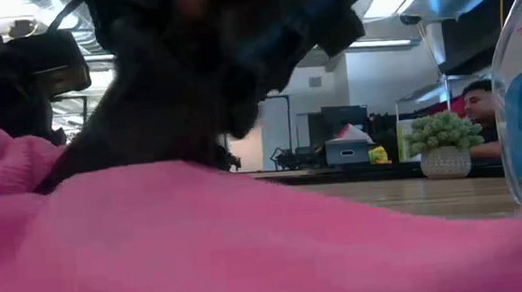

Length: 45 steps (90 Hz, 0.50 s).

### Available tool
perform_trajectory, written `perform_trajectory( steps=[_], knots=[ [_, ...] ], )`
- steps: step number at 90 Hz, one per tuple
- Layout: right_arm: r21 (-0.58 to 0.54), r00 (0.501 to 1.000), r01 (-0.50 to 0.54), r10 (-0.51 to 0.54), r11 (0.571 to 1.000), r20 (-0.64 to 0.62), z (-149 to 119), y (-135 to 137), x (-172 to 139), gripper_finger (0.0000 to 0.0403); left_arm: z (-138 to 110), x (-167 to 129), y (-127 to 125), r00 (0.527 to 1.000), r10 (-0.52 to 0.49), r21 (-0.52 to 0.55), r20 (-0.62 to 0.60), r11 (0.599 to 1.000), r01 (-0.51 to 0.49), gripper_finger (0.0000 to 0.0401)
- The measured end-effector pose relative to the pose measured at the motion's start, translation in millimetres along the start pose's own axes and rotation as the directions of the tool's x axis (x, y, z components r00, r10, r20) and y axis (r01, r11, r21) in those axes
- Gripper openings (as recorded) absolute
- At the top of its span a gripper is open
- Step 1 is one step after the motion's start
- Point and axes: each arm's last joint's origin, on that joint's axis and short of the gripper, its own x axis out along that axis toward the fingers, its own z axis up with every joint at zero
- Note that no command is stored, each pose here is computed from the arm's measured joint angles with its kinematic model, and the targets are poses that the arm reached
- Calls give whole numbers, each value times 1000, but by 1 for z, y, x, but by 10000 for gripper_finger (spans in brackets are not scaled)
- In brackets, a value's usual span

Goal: Apply microfiber cloth
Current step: Wipe the black cellphone with the pink microfiber cloth

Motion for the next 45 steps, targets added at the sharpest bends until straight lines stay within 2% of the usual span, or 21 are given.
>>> perform_trajectory(
  steps=[5,11,21,27,34,45],
  knots=[
    [-1,1000,-11,11,1000,-3,4,6,-8,3,0,0,0,1000,0,1,0,1000,0,128],
    [-45,998,-8,10,999,59,17,15,-24,3,0,0,0,1000,-2,0,0,1000,2,128],
    [-122,971,119,-90,985,222,40,20,-47,3,0,0,0,1000,-5,0,4,1000,5,128],
    [-115,939,235,-194,965,283,45,12,-51,3,0,0,0,1000,-9,12,7,1000,8,128],
    [-111,911,344,-303,932,280,42,-6,-47,3,0,0,0,1000,-8,14,10,1000,8,128],
    [-60,913,370,-351,927,209,30,-33,-29,3,0,0,0,1000,-8,13,10,1000,8,128]
  ],
)
